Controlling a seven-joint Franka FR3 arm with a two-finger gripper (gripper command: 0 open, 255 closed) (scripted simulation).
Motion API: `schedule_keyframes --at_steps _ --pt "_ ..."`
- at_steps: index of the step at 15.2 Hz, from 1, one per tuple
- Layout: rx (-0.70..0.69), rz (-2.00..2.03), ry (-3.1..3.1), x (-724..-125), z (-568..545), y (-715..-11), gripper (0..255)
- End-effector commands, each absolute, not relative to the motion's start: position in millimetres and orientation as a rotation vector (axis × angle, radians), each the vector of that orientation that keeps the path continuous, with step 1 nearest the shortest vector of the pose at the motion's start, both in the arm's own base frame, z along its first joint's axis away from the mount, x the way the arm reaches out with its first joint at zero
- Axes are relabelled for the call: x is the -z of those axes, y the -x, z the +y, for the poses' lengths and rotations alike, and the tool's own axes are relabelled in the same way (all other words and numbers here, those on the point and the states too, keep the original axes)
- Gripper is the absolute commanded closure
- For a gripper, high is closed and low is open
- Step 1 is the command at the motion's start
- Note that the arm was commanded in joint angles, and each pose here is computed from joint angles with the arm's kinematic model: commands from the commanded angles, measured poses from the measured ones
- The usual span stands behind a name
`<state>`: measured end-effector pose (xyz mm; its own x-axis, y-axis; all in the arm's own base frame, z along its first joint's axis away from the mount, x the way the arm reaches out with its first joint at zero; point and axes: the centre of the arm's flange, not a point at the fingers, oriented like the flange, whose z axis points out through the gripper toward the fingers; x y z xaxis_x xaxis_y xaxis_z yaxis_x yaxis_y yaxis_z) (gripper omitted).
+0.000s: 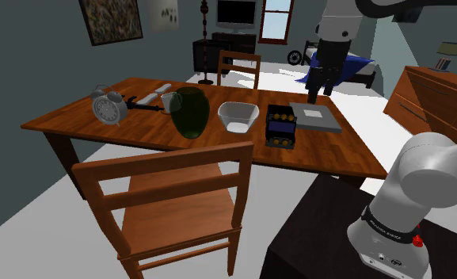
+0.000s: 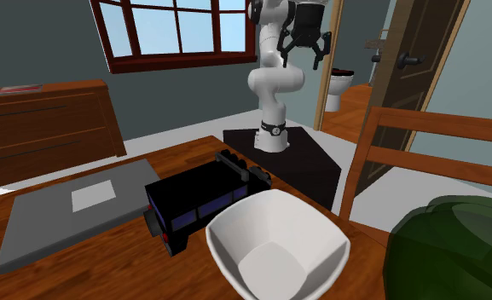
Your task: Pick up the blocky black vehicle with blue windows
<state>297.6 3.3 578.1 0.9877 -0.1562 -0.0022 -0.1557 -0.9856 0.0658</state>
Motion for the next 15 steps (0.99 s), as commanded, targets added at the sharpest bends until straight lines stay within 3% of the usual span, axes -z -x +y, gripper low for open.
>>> schedule_keyframes --at_steps 1,15 --pt "0.011 -0.241 -3.067 -578 3 -298 0" --pt "0.096 0.196 -3.072 -494 -128 -403 0"
